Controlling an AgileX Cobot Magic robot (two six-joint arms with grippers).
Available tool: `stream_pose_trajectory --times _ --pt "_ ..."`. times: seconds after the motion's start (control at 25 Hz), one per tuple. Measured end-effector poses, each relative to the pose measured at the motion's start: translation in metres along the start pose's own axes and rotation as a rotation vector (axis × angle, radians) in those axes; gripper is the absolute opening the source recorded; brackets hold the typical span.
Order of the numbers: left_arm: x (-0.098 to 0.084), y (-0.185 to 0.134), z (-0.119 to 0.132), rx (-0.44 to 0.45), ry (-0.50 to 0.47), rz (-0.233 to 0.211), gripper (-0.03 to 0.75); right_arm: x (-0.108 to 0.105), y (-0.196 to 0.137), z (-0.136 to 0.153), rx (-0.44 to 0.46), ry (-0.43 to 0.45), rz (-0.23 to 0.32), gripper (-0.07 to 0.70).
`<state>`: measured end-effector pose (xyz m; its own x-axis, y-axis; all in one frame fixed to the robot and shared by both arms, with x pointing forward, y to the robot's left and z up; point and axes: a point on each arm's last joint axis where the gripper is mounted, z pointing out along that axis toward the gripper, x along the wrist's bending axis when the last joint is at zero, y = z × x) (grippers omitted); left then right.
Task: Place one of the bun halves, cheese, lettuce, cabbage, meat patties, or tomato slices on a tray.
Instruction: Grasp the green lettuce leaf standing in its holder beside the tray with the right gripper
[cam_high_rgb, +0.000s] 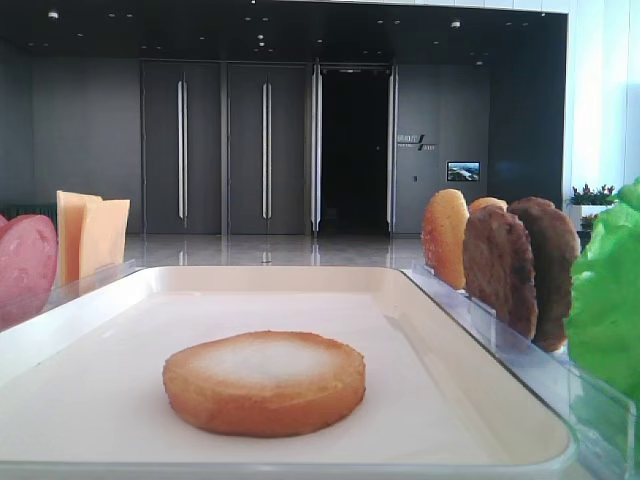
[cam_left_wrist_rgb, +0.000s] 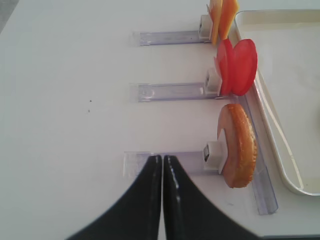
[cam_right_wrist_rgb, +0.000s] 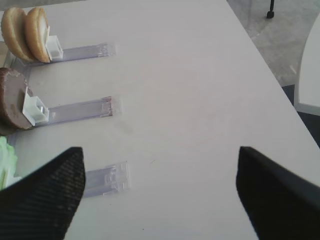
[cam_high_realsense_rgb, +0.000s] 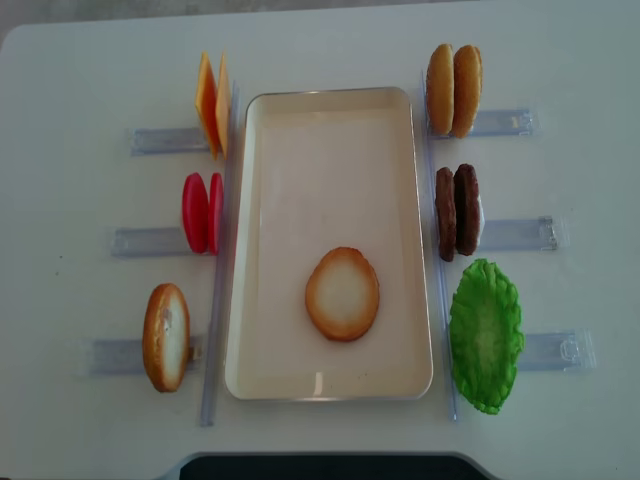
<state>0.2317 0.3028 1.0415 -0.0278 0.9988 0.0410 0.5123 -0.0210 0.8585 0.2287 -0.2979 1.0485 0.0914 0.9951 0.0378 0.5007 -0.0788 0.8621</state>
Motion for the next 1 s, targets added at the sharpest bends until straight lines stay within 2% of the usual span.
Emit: stream_pose_trajectory --times 0.56,0.64,1.0 --pt "0.000 0.000 0.000 0.000 -0.003 -0.001 0.000 0.000 0.000 0.000 0.002 0.000 0.000 0.584" --pt "0.000 0.000 0.000 0.000 -0.004 -0.002 0.000 0.000 0.002 0.002 0.044 -0.002 0.000 0.584" --pt "-0.001 0.000 0.000 0.000 -0.007 -0.004 0.000 0.004 0.051 0.034 0.356 0.000 0.009 0.584"
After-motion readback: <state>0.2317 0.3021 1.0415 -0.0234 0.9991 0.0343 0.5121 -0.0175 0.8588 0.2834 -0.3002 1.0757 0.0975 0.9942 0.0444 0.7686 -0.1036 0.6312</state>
